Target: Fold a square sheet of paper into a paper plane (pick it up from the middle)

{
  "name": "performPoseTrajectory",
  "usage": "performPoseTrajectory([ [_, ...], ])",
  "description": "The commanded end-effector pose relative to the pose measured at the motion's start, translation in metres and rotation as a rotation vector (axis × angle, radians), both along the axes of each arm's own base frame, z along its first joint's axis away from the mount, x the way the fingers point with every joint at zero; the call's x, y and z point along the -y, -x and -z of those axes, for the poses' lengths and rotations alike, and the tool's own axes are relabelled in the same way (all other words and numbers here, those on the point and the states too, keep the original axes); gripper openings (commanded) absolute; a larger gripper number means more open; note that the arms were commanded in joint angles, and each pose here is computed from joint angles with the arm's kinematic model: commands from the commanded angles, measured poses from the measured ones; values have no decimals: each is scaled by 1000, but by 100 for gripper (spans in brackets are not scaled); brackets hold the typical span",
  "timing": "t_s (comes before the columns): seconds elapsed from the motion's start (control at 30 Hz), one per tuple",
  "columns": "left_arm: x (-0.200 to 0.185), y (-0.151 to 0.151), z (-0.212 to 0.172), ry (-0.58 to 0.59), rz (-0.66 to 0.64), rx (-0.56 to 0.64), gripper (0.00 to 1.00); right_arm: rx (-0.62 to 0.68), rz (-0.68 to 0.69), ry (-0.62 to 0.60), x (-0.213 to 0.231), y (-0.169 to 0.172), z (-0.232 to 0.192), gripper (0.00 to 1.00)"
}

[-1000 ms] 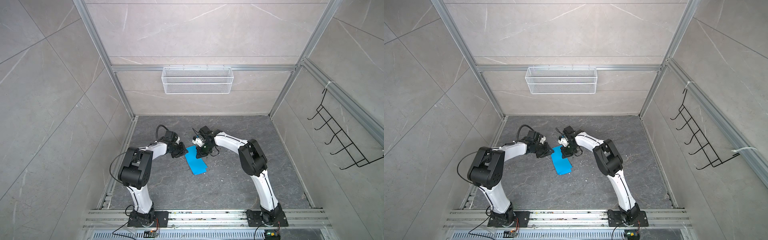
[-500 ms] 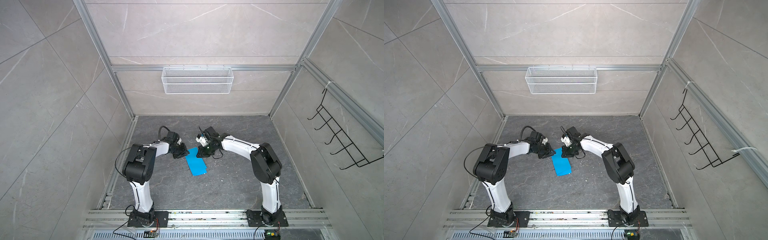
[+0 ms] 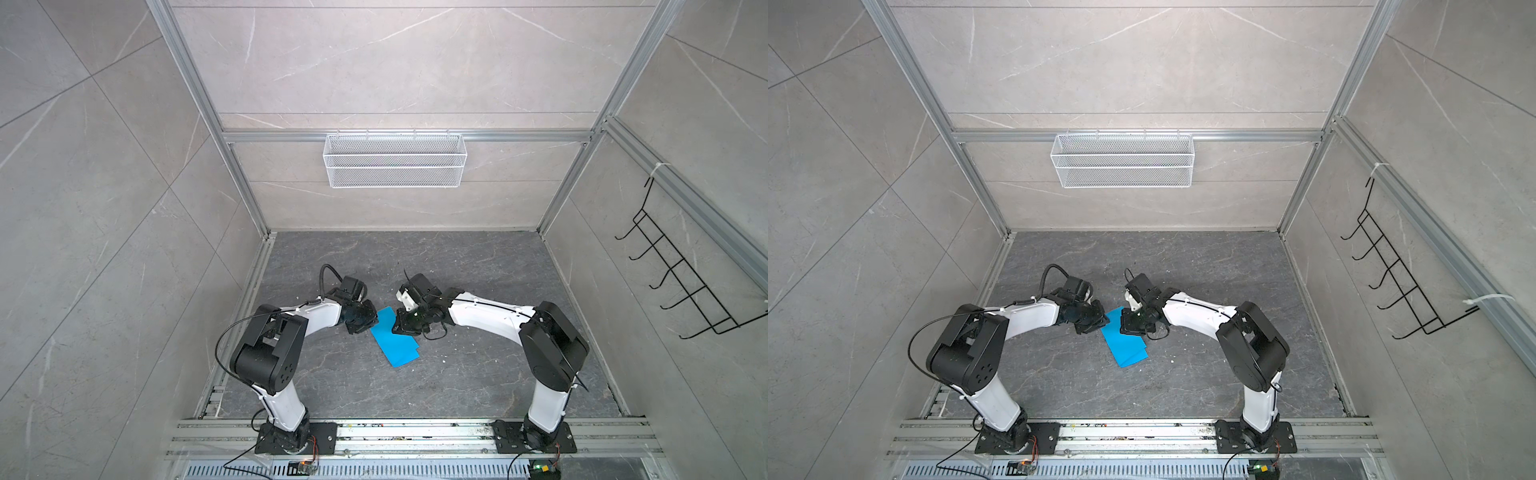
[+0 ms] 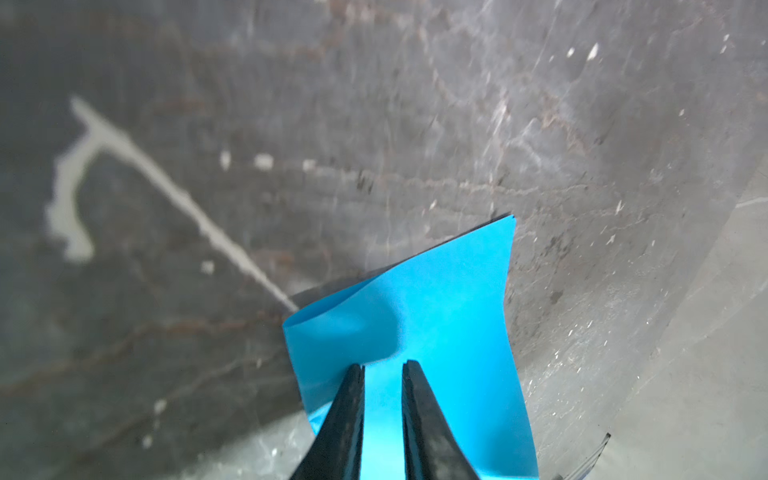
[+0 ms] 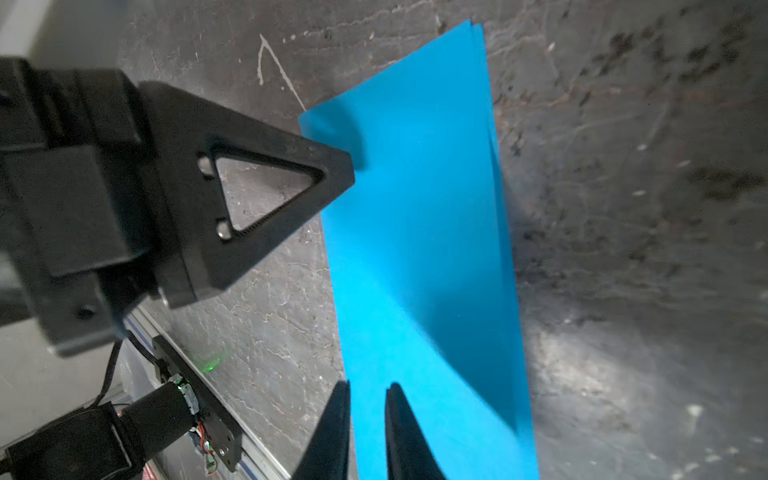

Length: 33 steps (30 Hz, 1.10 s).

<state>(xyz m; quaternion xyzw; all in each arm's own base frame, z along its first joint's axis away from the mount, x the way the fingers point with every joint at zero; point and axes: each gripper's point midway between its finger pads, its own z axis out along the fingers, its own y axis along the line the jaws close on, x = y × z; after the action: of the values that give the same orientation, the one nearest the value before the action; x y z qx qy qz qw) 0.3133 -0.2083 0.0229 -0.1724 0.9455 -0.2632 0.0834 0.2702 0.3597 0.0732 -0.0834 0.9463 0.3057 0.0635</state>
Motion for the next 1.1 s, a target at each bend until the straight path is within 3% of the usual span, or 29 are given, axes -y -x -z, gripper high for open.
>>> performPoseTrajectory([
  [0.0, -11, 17, 10, -51, -91, -59, 23, -32, 65, -33, -14, 10, -3, 15],
  [0.23, -10, 19, 7, -36, -77, -42, 23, -99, 146, -48, -26, 19, 28, 7],
  [0.73, 0, 13, -19, 9, -21, 13, 23, -175, 143, 17, -25, 30, 66, 6],
  [0.93, 8, 16, -44, 67, 30, 62, 24, -154, 91, 91, -11, 36, 75, 6],
  [1.07, 9, 25, -42, 79, 69, 49, 24, -99, -21, 141, -4, 34, 73, 6],
])
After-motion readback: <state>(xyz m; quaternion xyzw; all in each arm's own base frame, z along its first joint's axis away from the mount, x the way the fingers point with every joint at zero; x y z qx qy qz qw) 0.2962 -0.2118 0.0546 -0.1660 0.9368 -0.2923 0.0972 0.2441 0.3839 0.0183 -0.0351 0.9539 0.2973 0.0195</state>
